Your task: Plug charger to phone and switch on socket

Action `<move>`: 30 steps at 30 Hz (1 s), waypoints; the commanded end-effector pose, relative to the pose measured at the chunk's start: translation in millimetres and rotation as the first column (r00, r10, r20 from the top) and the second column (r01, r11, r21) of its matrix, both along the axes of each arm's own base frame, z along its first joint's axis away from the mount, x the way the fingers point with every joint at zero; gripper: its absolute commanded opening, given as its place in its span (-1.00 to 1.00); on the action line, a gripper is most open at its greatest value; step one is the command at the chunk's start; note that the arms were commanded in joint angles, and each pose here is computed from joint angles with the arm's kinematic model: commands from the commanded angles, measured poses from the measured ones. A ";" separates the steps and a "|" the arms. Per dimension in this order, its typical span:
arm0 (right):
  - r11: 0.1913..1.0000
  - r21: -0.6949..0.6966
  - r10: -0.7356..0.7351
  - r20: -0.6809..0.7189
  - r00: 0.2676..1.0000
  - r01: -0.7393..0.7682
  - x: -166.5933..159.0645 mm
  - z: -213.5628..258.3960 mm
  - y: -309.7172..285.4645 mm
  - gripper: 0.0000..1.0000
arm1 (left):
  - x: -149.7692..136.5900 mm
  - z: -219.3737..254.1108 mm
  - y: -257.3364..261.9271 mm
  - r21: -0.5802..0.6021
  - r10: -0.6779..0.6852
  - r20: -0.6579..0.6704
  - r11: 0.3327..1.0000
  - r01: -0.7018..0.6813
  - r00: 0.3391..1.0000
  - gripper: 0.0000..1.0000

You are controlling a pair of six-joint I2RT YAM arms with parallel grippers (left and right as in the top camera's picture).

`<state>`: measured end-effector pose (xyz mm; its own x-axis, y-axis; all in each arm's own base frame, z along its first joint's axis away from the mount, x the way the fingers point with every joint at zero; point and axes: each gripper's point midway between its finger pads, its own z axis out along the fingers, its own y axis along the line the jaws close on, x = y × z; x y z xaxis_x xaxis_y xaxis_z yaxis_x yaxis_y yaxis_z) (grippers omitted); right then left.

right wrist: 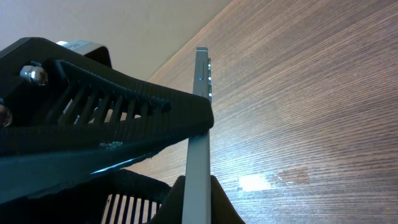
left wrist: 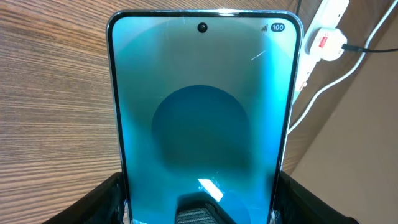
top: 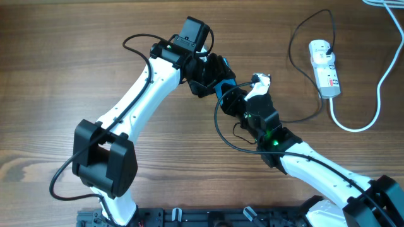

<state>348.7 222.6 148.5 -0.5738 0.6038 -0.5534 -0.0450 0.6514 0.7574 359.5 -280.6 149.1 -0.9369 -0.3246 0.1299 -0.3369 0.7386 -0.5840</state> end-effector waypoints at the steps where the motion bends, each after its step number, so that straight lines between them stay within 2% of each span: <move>1: 0.995 0.078 0.062 0.033 0.998 -0.064 -1.7 21.4 17.6 -0.91 | -2.8 11.8 -8.6 -0.028 -0.021 0.015 0.999 0.021 1.000 -0.10; 11: 0.982 0.185 0.047 -0.021 0.999 -0.042 -3.2 24.0 20.6 -0.91 | -2.6 12.0 -8.6 -0.029 -0.020 0.015 0.999 0.021 1.000 0.08; 14: 0.974 0.224 0.041 -0.035 0.999 -0.032 -3.1 26.4 21.5 -0.91 | -2.6 12.0 -8.6 -0.029 -0.020 0.015 0.999 0.021 1.000 0.19; 18: 0.971 0.239 0.035 -0.046 0.998 -0.023 -3.1 26.2 21.4 -0.91 | -2.6 12.0 -8.7 -0.029 -0.021 0.015 0.999 0.021 1.000 0.47; 22: 0.971 0.239 0.034 -0.046 0.998 -0.022 -3.0 26.2 21.3 -0.91 | -2.6 12.1 -8.7 -0.029 -0.021 0.015 0.999 0.021 1.000 0.61; 27: 0.972 0.234 0.034 -0.056 0.998 -0.020 -3.6 23.7 20.9 -0.91 | 3.6 14.9 -0.4 -0.032 -0.001 0.023 0.999 0.002 1.000 0.95; 30: 0.957 0.287 -0.002 -0.130 0.992 0.039 -1.8 16.5 14.5 -0.91 | 16.0 27.9 19.5 -0.050 0.040 0.053 0.998 -0.038 0.998 0.99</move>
<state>344.6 234.4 152.4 -0.6133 0.7003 -0.3654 0.0369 0.4875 0.8723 359.8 -279.7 150.7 -0.9347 -0.3271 0.1390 -0.3437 0.7328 -0.5873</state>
